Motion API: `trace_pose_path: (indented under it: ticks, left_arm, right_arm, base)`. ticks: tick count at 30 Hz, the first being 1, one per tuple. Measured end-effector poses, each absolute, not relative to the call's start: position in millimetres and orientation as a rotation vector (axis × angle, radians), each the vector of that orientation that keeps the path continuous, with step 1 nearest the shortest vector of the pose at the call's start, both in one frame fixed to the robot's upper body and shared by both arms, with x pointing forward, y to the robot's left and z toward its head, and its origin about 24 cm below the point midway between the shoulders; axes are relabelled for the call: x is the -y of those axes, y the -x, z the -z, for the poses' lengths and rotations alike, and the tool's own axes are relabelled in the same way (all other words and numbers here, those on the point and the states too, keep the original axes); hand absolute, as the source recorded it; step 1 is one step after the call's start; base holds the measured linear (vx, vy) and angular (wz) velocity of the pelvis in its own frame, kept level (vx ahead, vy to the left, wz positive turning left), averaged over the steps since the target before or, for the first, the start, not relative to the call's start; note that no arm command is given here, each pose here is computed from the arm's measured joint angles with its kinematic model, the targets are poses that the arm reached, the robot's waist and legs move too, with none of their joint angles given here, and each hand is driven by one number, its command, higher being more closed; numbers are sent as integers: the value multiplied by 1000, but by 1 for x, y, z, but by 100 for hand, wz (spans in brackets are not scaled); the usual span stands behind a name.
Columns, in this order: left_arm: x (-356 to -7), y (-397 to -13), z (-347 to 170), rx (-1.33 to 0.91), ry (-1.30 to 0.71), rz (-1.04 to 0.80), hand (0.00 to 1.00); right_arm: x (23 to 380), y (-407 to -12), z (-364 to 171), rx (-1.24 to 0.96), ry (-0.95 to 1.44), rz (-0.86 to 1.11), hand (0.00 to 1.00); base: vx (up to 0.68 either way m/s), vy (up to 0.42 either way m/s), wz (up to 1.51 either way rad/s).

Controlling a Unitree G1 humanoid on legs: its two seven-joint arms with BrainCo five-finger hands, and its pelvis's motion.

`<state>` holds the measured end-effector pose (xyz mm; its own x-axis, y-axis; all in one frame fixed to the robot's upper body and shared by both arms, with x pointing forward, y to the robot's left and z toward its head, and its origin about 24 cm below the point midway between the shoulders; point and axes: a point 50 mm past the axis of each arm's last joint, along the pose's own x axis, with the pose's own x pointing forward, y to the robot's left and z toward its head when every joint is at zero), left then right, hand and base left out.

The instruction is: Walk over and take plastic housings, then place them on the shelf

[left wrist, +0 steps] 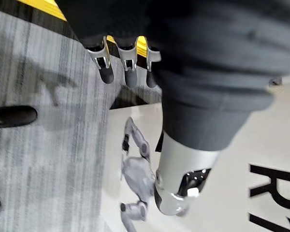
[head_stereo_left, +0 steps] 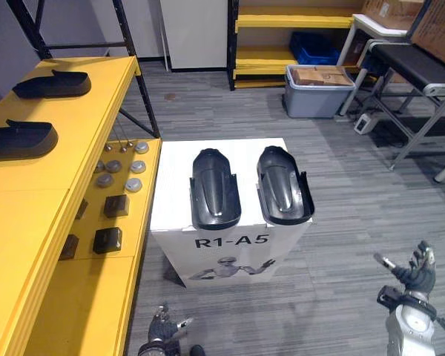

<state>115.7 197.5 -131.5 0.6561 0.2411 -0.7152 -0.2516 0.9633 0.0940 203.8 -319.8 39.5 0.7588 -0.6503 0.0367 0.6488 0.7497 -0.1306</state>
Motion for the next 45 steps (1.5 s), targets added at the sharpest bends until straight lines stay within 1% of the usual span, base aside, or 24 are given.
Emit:
trace_pose_path:
  ticks: [5,9,16,23,28,31,32,36,38,41,45]
  left_arm:
    - [-201,-112,132,-811,-6,-250,0]
    - [-197,-106,133,-823,-12,-229,0]
    - [-189,-112,132,-804,2,-210,0]
    - [-185,-120,129,-770,46,-231,0]
    - [-187,-124,128,-759,66,-268,0]
    - [-187,-126,127,-753,66,-268,0]
    - [-187,-127,127,-750,65,-270,0]
    - [-186,-130,126,-745,67,-272,0]
    - [-185,-133,126,-738,70,-269,0]
    - [-185,-135,126,-742,69,-266,0]
    - [-184,-139,125,-734,70,-260,0]
  right_arm:
    - [304,-249,-89,159,316,568,0]
    - [289,-277,-102,195,394,482,0]
    - [277,-317,-89,68,441,434,0]
    - [280,-344,-87,-54,407,508,0]
    - [280,-360,-89,-130,354,535,0]
    - [279,-367,-94,-140,277,538,0]
    - [278,-369,-95,-147,255,539,100]
    - [279,-373,-100,-147,165,553,100]
    - [287,-371,-102,-145,93,589,100]
    - [296,-369,-104,-144,45,615,100]
    - [300,-366,-100,-153,-24,639,100]
  base:
    - [-8,42,13]
    - [-29,20,11]
    - [-58,22,15]
    - [-56,40,4]
    - [-17,22,11]
    - [0,0,0]
    - [0,0,0]
    - [0,0,0]
    - [0,0,0]
    - [0,0,0]
    - [1,0,-1]
